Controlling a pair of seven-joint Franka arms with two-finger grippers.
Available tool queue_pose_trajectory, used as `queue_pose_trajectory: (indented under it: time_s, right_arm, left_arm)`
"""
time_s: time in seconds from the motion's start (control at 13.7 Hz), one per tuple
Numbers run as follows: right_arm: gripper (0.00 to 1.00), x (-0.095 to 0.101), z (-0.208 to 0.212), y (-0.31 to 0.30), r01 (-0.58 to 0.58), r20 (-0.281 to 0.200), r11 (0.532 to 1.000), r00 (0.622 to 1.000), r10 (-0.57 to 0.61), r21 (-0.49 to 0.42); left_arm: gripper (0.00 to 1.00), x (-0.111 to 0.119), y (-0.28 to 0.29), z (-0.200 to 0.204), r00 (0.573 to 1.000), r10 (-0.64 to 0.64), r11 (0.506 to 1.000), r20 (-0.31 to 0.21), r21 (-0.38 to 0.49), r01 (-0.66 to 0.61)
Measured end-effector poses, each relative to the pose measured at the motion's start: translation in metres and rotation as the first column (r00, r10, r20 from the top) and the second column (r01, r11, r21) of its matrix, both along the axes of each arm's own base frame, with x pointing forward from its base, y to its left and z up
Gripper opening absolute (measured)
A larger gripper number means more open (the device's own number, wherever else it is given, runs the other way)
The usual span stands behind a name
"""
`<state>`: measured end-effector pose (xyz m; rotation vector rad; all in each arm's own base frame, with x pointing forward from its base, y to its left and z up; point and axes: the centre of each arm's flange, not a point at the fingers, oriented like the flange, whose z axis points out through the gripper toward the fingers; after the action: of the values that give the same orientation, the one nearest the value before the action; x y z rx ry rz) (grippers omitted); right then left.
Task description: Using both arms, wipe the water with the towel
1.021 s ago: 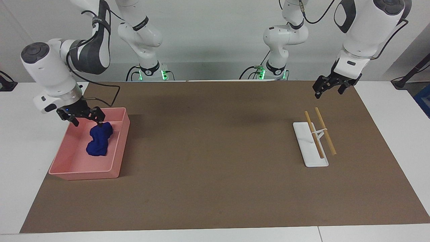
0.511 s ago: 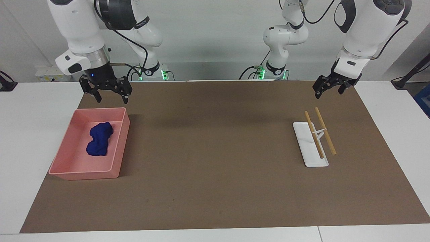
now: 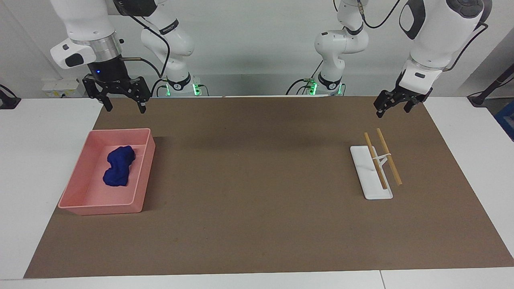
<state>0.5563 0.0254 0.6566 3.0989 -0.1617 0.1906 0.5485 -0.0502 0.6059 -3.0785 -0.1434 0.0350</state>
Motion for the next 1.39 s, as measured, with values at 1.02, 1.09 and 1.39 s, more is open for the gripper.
queue_pose_trajectory:
  time_s: [1.02, 1.09, 1.39]
  right_arm:
    - [1.00, -0.023, -0.002, -0.008, 0.017, -0.124, 1.000, 0.992, -0.017, -0.003]
    - [1.00, -0.023, -0.003, -0.010, 0.019, -0.126, 1.000, 0.992, -0.019, -0.003]
    - [1.00, -0.023, -0.005, -0.015, 0.032, -0.129, 0.999, 0.991, -0.029, 0.019]
  left_arm:
    - [1.00, 0.000, 0.000, 0.000, 1.000, 0.001, 1.000, 0.000, 0.000, -0.001]
    - [1.00, 0.000, 0.000, 0.000, 1.000, 0.001, 1.000, 0.000, 0.000, -0.001]
    - [1.00, 0.000, 0.000, 0.000, 1.000, 0.001, 1.000, 0.000, 0.000, -0.001]
